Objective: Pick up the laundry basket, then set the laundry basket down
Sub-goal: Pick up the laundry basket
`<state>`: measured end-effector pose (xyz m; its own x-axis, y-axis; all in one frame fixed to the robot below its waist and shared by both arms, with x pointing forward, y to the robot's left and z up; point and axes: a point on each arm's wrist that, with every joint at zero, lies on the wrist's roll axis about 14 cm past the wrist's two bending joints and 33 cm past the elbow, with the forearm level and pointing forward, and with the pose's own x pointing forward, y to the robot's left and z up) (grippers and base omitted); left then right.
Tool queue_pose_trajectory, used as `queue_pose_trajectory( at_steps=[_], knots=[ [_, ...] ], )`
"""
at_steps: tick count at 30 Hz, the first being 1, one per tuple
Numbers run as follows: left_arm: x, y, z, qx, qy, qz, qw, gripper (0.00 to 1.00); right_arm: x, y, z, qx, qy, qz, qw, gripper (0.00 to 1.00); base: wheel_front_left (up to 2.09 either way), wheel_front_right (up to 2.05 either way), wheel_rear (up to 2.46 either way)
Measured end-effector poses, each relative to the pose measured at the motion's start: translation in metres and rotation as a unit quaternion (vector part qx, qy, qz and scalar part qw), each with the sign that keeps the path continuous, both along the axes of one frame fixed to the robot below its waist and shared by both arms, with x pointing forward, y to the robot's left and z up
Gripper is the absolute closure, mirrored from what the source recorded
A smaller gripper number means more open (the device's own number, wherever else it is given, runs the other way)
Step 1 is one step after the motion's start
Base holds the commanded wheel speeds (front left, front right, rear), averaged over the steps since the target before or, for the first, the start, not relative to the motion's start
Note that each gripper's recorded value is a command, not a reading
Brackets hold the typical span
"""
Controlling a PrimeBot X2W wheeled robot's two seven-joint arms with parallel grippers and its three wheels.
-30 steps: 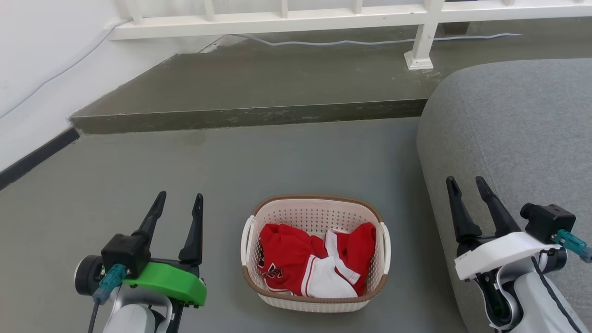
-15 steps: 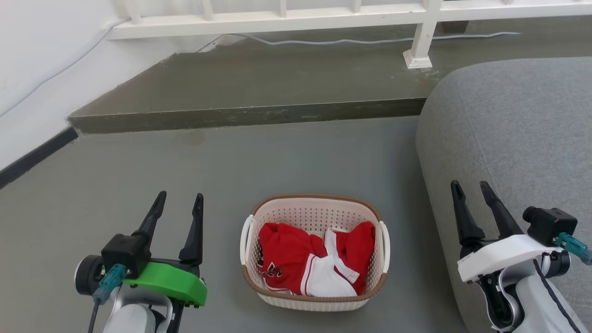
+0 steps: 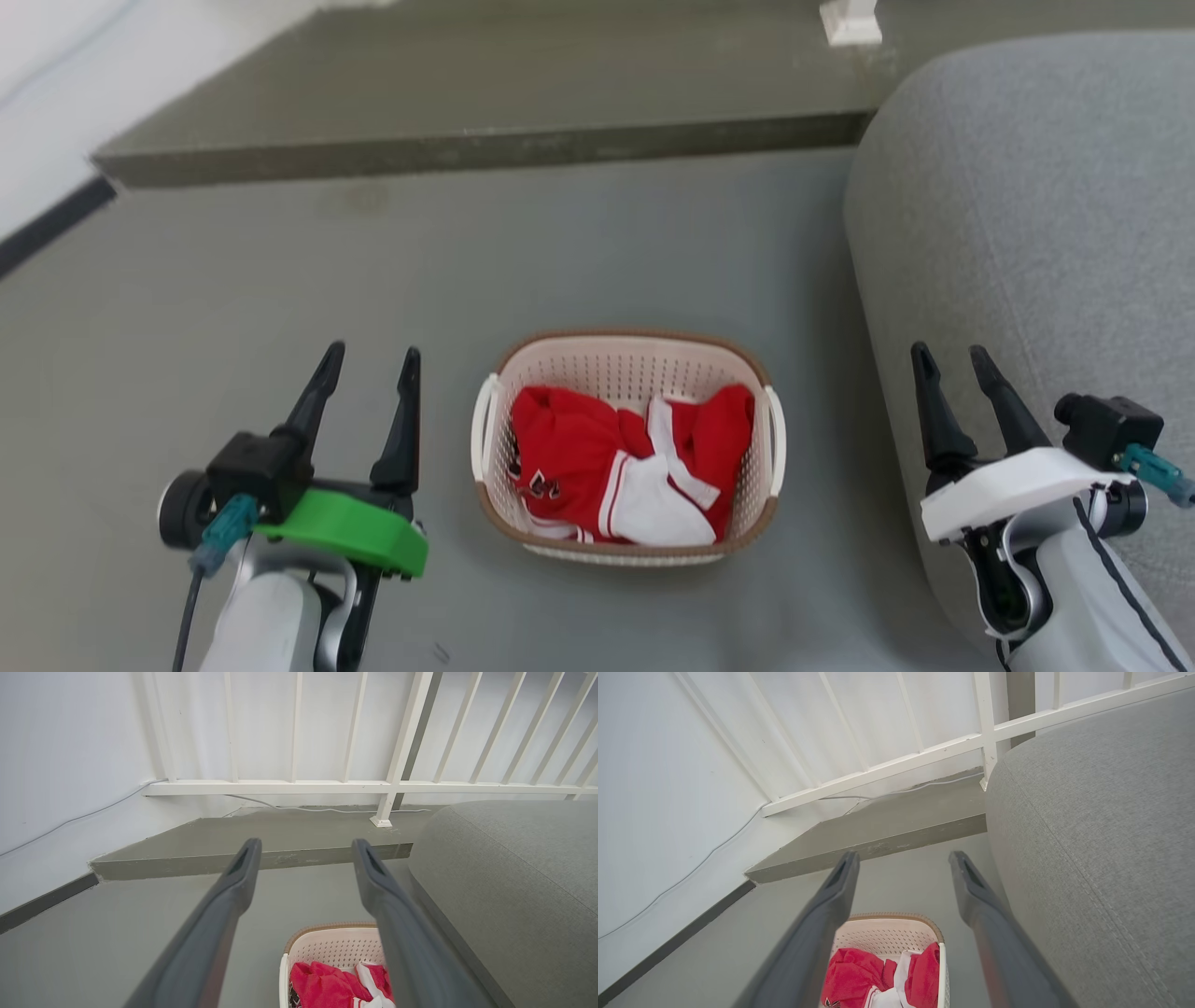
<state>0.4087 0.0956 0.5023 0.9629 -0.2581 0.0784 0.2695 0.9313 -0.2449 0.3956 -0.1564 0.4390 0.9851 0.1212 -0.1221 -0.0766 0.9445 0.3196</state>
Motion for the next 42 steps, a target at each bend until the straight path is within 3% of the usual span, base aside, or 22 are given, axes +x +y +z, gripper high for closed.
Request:
queue_pose_trajectory(
  at_steps=[20,42],
  knots=[
    [0.056,-0.017,-0.077,-0.005,0.092,-0.027,0.995,0.0,0.039,0.001,-0.09,-0.014,0.121,0.009,0.993,0.0,0.0,0.0,0.0],
    [0.098,-0.03,-0.2,-0.002,0.228,-0.046,0.973,0.0,0.066,0.018,-0.204,-0.015,0.27,0.039,0.962,0.0,0.0,0.0,0.0]
  ],
)
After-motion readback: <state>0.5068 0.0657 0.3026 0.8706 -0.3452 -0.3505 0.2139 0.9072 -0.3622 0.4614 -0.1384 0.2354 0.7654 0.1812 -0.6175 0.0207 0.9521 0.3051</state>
